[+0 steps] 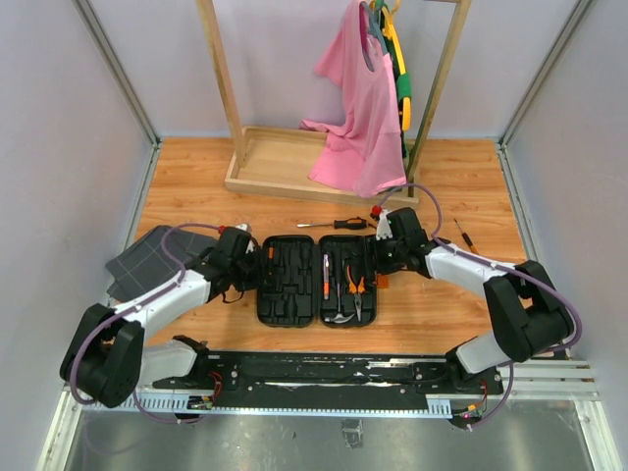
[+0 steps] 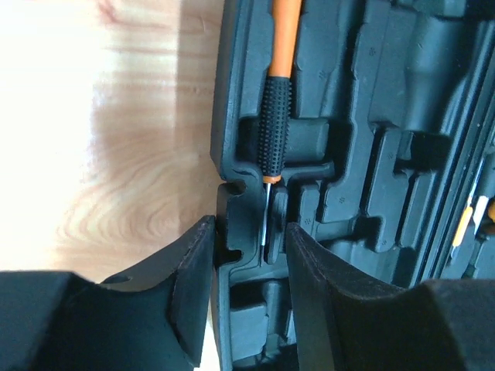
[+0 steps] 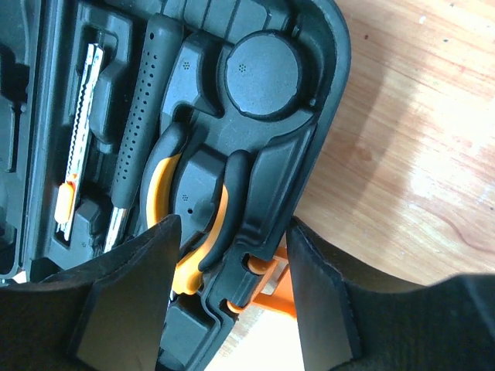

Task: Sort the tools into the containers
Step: Adjust the storage box at the center of the board.

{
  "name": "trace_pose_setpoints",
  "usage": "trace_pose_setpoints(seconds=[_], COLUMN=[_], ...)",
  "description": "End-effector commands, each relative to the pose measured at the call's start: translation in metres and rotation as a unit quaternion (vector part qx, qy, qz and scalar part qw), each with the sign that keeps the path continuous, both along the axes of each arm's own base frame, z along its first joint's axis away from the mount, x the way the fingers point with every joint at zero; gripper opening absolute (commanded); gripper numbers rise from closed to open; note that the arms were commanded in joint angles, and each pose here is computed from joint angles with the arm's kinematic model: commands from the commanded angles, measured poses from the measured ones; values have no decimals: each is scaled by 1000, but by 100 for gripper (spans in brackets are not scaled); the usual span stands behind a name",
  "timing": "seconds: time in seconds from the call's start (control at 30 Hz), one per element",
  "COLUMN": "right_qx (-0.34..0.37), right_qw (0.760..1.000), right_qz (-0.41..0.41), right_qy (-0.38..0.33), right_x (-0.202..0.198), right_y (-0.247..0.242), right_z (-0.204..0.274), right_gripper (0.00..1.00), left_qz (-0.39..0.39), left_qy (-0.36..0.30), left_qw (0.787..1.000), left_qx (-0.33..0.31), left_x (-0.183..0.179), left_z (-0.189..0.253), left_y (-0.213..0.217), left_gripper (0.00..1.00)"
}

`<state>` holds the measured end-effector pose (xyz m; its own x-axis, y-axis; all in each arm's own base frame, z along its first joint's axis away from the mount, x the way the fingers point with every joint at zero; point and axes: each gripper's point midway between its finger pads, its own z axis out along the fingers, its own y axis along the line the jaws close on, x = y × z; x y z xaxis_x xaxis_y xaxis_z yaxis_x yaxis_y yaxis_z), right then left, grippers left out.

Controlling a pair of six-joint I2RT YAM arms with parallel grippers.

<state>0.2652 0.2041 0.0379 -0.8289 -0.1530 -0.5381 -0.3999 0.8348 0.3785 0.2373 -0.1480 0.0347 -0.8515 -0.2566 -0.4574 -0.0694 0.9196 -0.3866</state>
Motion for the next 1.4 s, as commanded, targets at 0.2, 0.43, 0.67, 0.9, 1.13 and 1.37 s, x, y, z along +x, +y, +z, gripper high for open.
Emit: trace_pose_setpoints(seconds=[0.2,0.43,0.67,0.9,1.13,1.37], right_qx=[-15,-74,-116,-130,-139,-147], right_qw=[999,990,964,928,903,892], right_qz=[14,-47,-165,-283,-371,-413], right_qy=[-49,-113,-173,-205,-167,-113], right_x=[18,27,29,37,59,86], right_y=[0,-37,-93,-151,-209,-246], right_z=[27,59,90,111,102,78], right_gripper=[66,71,78,82,83,84], left_qz=[55,98,95,76,57,40], left_qy=[-2,-54,-134,-219,-262,-247], left_qw=[998,994,986,972,960,961], left_qx=[-16,-18,3,28,77,121], left_x=[-25,-7,20,39,43,40], left_z=[19,50,99,159,188,175], left_y=[10,18,24,30,44,53], left_gripper=[51,58,61,62,65,66])
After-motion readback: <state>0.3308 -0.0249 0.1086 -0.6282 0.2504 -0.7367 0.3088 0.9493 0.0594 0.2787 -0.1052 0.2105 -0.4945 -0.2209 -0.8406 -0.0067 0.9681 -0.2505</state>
